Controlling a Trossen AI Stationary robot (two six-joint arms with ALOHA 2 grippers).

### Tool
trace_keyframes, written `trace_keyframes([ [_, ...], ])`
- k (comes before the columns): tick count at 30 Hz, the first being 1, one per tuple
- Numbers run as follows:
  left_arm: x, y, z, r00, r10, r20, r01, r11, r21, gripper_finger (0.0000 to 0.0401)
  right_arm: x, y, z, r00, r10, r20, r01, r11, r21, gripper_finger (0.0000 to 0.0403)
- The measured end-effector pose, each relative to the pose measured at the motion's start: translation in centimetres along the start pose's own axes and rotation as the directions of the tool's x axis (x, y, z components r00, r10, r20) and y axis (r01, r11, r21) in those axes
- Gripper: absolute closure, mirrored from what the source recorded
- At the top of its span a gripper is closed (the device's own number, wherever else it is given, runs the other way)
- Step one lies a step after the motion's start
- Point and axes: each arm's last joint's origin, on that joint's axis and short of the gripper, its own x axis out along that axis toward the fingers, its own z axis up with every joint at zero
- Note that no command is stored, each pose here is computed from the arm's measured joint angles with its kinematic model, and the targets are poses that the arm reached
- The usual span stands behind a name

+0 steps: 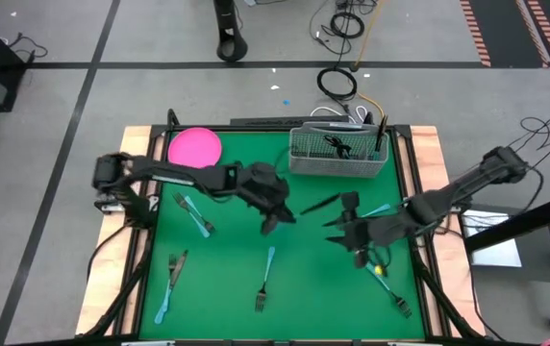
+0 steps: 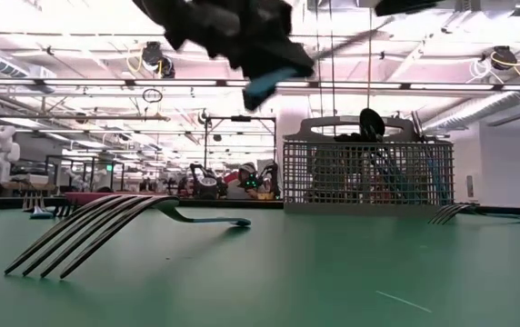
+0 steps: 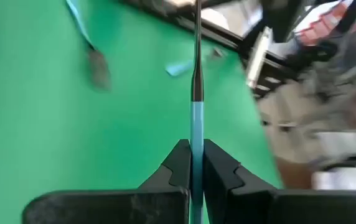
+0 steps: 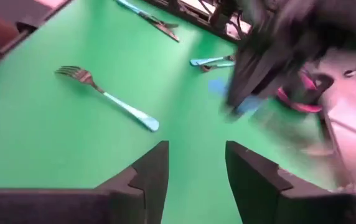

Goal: Sort silverware
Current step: Put the right black knife into the cutlery rack with the other black knives

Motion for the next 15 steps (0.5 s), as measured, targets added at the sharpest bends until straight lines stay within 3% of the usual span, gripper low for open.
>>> trace_keyframes([
  [4,-3.6,-1.8,1.0,0.99,0.093,0.102,-0.113,0.971,0.21,0.0386,-1.2,-0.2,-1.9,0.996,0.001,0.085,-0.006,0.998,0.064,0.0266],
  [8,-6.6,-1.2,-0.4,0.954,0.181,0.24,-0.244,0.934,0.263,0.0386,-0.5,-0.2,-4.2,0.964,-0.057,0.261,0.029,0.994,0.109,0.0274],
  [11,-8.2,-0.2,-1.8,0.898,0.132,0.42,-0.259,0.929,0.263,0.0386,0.4,-0.7,-5.7,0.886,-0.169,0.433,0.092,0.977,0.194,0.0279],
  [13,-8.4,-0.1,-2.6,0.85,0.069,0.523,-0.254,0.922,0.292,0.0386,0.9,-1.7,-6.1,0.8,-0.293,0.523,0.145,0.941,0.305,0.028],
  [15,-7.8,-0.1,-3.1,0.816,0.019,0.577,-0.262,0.903,0.341,0.0386,1.4,-2.7,-6.5,0.752,-0.386,0.535,0.183,0.901,0.393,0.0281],
])
